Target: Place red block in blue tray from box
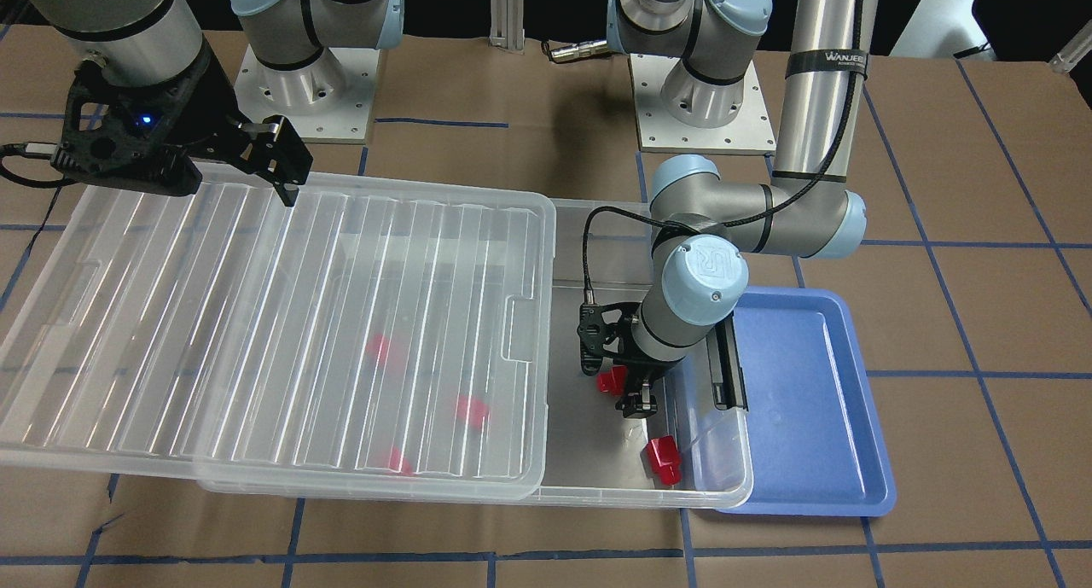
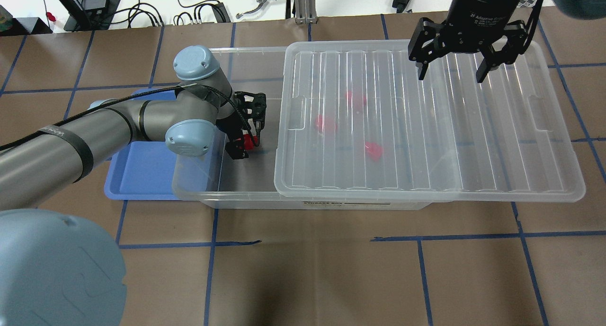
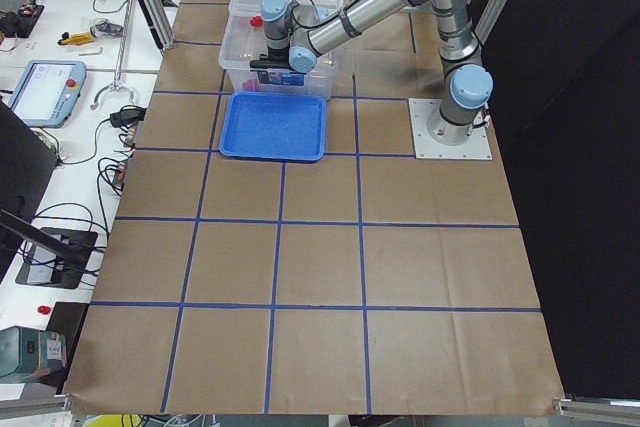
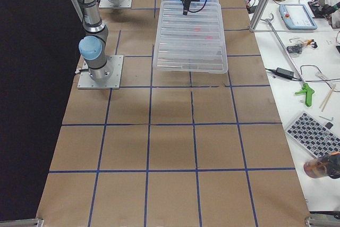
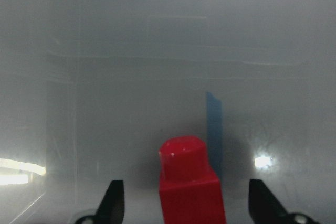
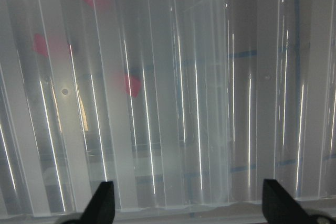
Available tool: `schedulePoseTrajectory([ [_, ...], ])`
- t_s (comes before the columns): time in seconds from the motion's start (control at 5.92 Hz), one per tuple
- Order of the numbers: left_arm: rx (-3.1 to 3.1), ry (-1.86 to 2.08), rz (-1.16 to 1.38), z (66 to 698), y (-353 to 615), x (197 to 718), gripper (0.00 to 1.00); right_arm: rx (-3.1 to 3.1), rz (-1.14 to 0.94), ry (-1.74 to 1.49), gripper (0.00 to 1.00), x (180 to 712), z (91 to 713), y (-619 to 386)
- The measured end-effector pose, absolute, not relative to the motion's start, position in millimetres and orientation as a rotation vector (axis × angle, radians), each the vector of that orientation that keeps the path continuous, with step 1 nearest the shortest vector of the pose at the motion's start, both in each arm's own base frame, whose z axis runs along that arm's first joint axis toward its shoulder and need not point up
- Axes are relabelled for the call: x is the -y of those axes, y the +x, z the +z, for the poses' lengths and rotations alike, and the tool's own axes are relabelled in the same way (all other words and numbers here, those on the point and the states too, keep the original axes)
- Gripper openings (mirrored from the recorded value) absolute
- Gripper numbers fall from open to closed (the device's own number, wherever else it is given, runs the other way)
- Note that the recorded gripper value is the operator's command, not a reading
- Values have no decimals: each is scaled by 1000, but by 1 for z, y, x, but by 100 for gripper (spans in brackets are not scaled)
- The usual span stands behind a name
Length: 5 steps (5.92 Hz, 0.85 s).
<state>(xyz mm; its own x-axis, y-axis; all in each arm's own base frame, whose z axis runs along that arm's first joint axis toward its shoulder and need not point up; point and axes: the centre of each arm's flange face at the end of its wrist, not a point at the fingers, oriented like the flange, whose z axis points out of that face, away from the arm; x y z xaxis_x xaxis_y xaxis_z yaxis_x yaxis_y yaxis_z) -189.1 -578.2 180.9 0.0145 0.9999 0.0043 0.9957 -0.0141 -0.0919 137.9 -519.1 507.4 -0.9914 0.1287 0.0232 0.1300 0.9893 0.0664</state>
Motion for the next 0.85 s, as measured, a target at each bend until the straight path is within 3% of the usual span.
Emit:
schedulePoseTrajectory([
  [0.17,2178,-2178,111,184,-189,579,13,3114,-105,-202,100,519,507,138],
  [0.51,2206,-2178,147,203,-189,579,3,3113,-105,-202,100,519,507,138],
  [0.85,2230,-2177,181,255,-189,573,3,3113,-105,-203,100,519,507,138],
])
